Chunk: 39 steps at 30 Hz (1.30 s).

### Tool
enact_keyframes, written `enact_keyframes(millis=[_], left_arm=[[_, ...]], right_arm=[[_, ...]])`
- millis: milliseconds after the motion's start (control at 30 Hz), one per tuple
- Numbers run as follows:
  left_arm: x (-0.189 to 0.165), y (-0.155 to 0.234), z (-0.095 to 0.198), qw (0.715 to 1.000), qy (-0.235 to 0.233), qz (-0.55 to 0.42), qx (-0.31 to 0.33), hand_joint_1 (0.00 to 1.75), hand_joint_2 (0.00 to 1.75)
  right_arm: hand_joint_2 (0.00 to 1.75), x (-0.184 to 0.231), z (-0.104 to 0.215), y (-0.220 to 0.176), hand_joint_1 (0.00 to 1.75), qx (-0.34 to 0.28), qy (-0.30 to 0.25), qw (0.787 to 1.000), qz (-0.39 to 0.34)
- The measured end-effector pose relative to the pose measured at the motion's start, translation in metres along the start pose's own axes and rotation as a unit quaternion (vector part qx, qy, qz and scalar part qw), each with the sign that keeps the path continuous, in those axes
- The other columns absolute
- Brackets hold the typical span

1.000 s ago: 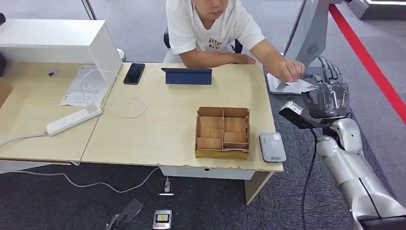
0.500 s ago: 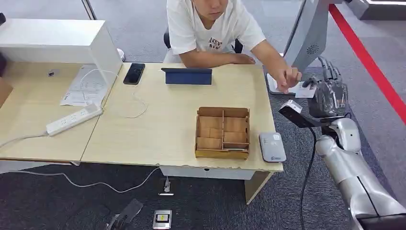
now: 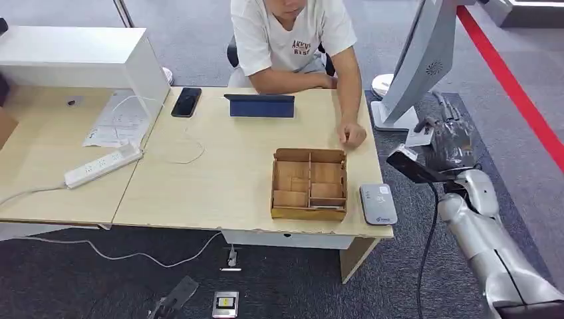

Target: Pass the card to the sensor for recognition and then transmit it.

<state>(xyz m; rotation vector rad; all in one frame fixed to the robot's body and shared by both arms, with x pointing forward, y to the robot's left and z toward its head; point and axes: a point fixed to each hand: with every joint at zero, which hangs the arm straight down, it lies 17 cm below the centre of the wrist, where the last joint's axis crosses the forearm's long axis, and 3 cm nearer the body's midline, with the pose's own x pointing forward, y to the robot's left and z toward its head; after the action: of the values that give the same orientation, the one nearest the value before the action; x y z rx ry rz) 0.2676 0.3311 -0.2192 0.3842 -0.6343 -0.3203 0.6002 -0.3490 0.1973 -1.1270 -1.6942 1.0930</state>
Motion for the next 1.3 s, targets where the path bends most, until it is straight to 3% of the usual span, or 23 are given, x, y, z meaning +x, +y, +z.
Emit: enact_keyframes(millis=[500,1033,1300], left_arm=[[-0.003,0.0,0.0,1.0,0.009,0.012,0.0,0.0,0.0],[-0.023,-0.003,0.007,0.999,0.022,0.034,0.009,0.0,0.0],[-0.029,-0.005,0.008,0.999,0.027,0.031,0.004,0.0,0.0]], right_arm=[[1.75,0.001,0.043,0.067,1.75,0.109,0.008,0.994,-0.028],[1.75,0.058,0.053,0.111,1.75,0.164,-0.036,0.985,-0.039],[1.75,0.067,0.059,0.125,1.75,0.18,-0.033,0.982,-0.041]])
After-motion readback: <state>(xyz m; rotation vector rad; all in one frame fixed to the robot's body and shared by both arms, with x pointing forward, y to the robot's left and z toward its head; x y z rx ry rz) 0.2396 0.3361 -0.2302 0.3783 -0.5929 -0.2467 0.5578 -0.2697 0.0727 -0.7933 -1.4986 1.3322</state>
